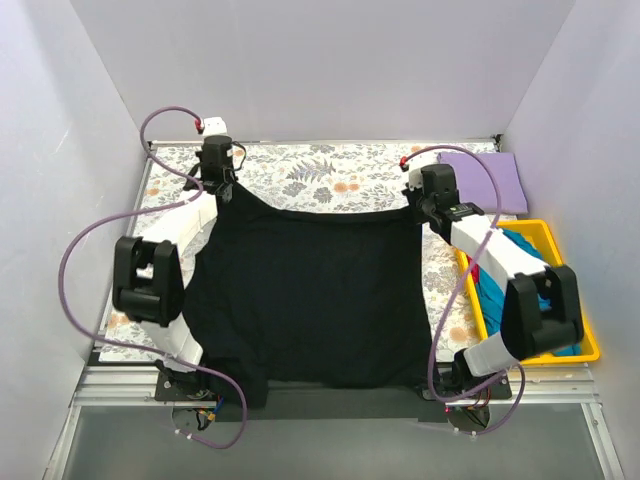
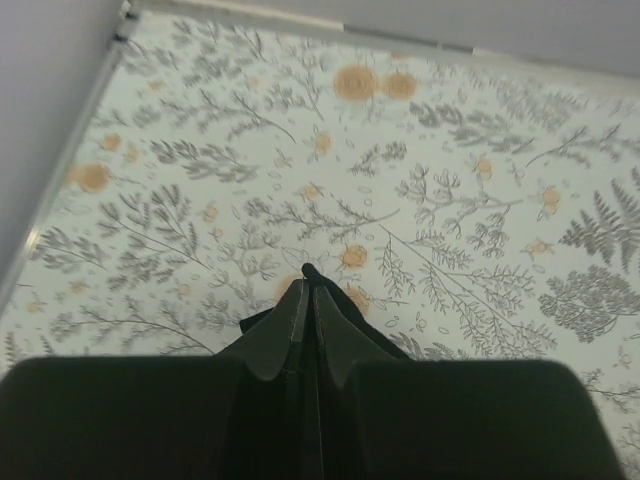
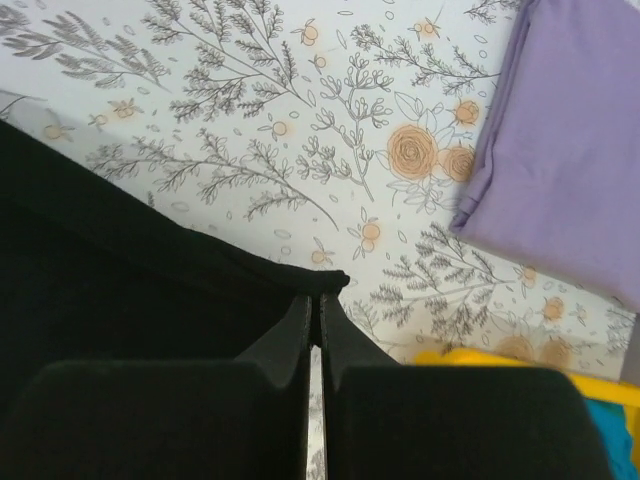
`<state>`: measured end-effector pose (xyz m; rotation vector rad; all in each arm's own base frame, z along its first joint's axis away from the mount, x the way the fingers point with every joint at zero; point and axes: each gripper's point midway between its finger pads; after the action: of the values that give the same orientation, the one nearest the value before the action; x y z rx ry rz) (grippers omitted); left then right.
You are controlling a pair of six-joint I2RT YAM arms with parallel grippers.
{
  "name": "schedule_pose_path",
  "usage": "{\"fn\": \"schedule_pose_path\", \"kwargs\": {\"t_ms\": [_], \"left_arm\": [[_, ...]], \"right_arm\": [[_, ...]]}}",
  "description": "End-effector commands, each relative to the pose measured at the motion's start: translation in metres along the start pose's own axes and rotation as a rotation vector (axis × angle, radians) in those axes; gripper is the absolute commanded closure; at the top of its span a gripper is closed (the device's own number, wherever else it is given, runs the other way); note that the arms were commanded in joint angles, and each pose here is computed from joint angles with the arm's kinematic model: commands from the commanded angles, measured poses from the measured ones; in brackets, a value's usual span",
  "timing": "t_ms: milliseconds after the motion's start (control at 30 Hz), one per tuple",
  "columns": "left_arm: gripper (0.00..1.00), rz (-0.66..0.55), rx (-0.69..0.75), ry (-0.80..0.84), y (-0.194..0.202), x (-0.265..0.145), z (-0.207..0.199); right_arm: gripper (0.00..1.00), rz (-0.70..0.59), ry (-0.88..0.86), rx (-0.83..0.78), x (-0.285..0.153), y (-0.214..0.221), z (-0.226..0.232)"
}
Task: Fold and stack the t-shirts
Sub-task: Flatten the tshirt out, then fold the tshirt
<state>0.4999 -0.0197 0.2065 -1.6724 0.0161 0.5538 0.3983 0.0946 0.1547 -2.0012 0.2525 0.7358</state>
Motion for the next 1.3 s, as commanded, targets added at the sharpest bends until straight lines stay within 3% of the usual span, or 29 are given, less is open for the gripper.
{"fn": "schedule_pose_path", "kwargs": {"t_ms": [0, 267, 567, 867, 1267], "left_arm": [[1.0, -0.09, -0.12, 0.047, -0.029, 0.018, -0.014], [1.0, -0.007, -0.11, 0.07, 0.006, 0.061, -0.031], [1.0, 0.055, -0.211, 0.086, -0.014, 0.078, -0.054], [1.0, 0.299, -0.363, -0.07, 0.01, 0.02, -0.027], [1.0, 0.345, -0.578, -0.092, 0.006, -0.053, -0.008]], "right_arm": [[0.99, -0.182, 0.075, 0.045, 0.022, -0.049, -0.026], [0.99, -0.103, 0.062, 0.062, 0.086, -0.025, -0.038], [0.99, -0.106, 0.038, 0.11, 0.126, -0.031, -0.066], [0.99, -0.085, -0.039, 0.138, 0.121, -0.029, -0.059], [0.99, -0.003, -0.062, 0.196, 0.099, -0.023, -0.057]]}}
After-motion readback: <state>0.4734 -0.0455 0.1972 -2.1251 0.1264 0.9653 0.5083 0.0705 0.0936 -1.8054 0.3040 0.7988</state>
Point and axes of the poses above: each gripper's point midway between its finger pads, its own x axis out along the fingers, its own z axis along the line the jaws close on, y = z × x, and after that the axes turned 9 degrees about -x, right-handed
